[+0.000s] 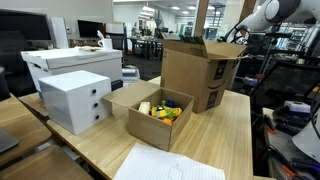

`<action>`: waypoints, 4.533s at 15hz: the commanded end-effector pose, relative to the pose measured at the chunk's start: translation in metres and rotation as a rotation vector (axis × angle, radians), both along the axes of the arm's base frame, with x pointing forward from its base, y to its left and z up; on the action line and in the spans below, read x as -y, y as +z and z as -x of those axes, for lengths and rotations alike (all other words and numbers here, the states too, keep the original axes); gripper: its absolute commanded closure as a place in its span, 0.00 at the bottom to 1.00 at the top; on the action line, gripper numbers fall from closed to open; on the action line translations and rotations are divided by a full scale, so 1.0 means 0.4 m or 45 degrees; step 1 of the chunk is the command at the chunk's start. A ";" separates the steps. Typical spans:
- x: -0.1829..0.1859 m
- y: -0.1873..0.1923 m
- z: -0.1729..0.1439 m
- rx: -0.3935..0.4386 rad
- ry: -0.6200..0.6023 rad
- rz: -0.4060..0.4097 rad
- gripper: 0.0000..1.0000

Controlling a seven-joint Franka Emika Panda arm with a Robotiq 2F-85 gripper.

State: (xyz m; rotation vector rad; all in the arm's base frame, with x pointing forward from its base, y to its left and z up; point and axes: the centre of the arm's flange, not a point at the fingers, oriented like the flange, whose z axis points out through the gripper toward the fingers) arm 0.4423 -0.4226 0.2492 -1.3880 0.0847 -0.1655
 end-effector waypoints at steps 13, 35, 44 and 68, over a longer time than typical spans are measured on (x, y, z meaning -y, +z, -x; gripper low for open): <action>-0.126 0.520 -0.309 -0.358 0.148 0.828 0.00; -0.617 0.500 -0.485 -1.130 0.442 1.948 1.00; -0.646 0.560 -0.405 -1.500 0.626 2.349 1.00; -0.698 0.531 -0.396 -0.892 0.306 2.219 1.00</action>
